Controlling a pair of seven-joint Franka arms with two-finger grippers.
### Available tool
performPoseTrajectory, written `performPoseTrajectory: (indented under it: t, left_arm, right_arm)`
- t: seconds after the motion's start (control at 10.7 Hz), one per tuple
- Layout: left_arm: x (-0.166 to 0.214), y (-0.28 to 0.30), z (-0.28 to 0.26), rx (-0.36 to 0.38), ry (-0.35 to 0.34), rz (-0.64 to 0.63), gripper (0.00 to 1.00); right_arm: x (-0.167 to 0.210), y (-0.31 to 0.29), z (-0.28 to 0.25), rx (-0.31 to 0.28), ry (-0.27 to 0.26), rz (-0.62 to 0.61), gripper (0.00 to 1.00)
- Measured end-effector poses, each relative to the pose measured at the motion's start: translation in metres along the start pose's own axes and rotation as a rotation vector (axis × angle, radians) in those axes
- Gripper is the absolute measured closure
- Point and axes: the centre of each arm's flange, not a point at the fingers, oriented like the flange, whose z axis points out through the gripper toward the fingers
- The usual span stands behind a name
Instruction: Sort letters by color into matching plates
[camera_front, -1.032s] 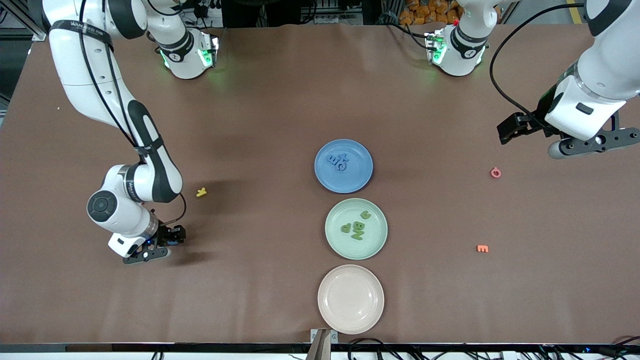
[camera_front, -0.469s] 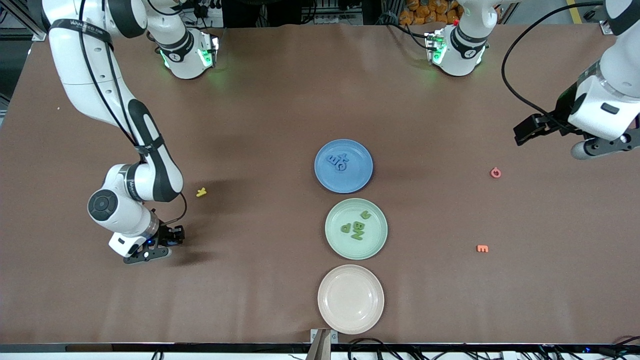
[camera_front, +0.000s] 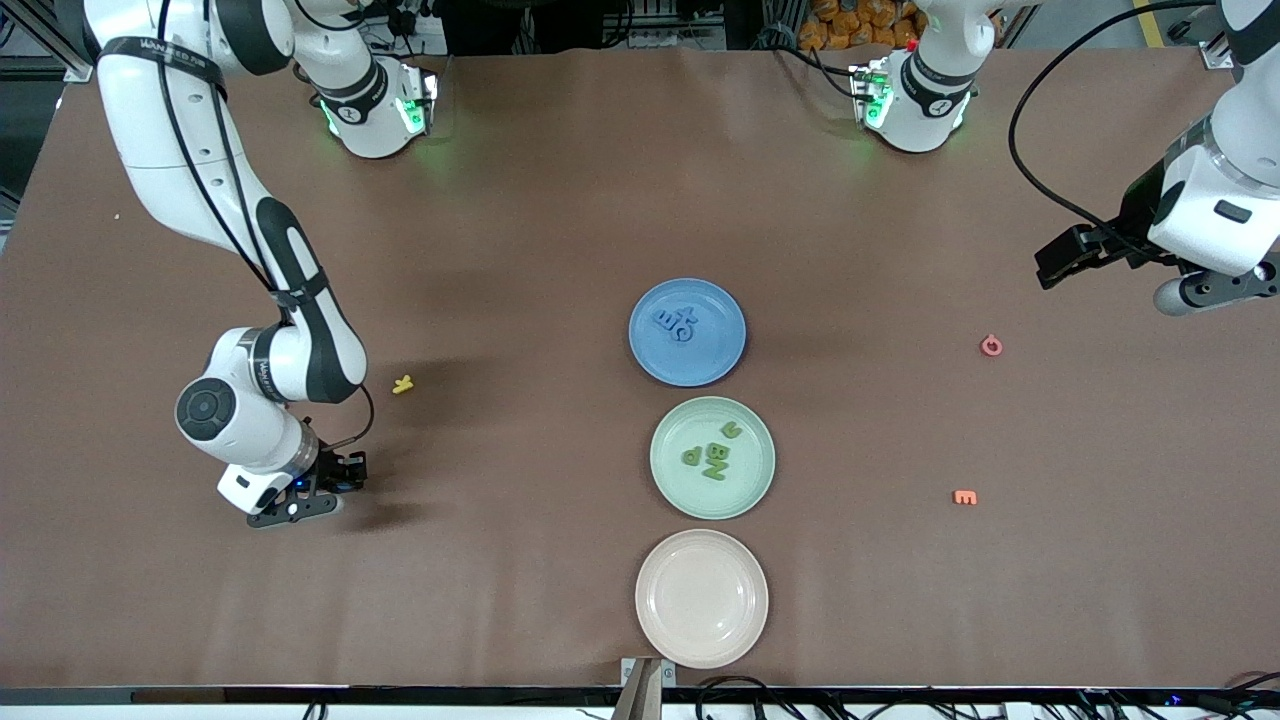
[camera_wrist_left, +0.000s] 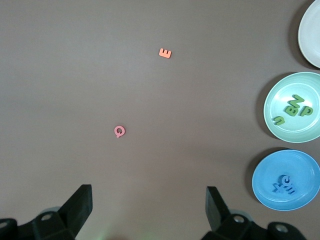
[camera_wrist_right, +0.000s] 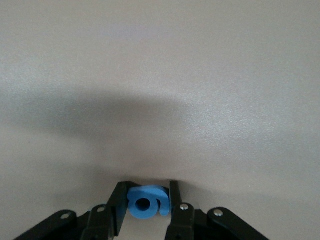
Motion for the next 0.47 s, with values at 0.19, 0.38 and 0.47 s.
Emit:
performPoseTrajectory:
  t: [0.19, 0.38, 0.47]
  left_arm:
    - [0.0, -0.0001, 0.0004, 0.0, -0.001, 0.0, 0.0]
    - [0.0, 0.0, 0.0008, 0.001, -0.002, 0.0, 0.0]
    - [-0.0001, 0.0001, 0.0016, 0.001, -0.003, 0.0, 0.0]
  right_arm:
    - [0.0, -0.0003, -0.0003, 0.0, 0.0, 0.0, 0.61]
    - [0.0001, -0.0003, -0.0006, 0.0, 0.001, 0.0, 0.63]
    - [0.0001, -0.0003, -0.0006, 0.0, 0.001, 0.0, 0.63]
